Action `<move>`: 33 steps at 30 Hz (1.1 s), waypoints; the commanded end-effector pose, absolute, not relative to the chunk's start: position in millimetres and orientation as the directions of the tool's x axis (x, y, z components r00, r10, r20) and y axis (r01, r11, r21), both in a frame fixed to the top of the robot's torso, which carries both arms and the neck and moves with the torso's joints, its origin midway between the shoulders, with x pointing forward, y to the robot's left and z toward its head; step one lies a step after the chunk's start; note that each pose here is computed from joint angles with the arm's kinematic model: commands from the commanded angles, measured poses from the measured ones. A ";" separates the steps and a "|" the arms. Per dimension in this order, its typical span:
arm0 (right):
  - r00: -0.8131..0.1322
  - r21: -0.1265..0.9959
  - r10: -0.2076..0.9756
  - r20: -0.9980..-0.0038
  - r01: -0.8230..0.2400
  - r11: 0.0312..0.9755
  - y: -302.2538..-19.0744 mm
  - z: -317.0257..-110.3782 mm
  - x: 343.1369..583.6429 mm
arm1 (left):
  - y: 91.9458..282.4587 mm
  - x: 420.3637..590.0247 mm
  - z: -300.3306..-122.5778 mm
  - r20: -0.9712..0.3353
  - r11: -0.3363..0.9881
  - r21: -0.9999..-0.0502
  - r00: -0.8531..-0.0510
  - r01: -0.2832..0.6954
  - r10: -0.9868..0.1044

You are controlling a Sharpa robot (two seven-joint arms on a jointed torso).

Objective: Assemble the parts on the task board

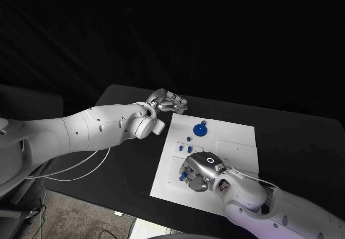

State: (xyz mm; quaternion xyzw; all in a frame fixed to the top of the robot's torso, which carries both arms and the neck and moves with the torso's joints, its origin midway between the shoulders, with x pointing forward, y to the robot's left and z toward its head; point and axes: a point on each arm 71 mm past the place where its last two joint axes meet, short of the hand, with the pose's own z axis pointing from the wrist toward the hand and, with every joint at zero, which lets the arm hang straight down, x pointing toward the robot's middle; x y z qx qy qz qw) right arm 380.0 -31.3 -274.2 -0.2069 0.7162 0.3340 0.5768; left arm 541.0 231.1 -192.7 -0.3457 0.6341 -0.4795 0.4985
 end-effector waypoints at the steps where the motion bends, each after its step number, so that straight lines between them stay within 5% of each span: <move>1: -0.240 0.214 0.062 -0.969 -0.684 0.698 -32.4 -275.4 380.3 | 229.0 540.8 -191.6 -0.292 0.291 -0.956 -0.276 0.047 -0.916; 33: -0.275 0.233 0.042 -0.961 -0.713 0.662 -20.2 -284.3 372.7 | 228.7 541.0 -191.9 -0.292 0.291 -0.956 -0.279 0.045 -0.915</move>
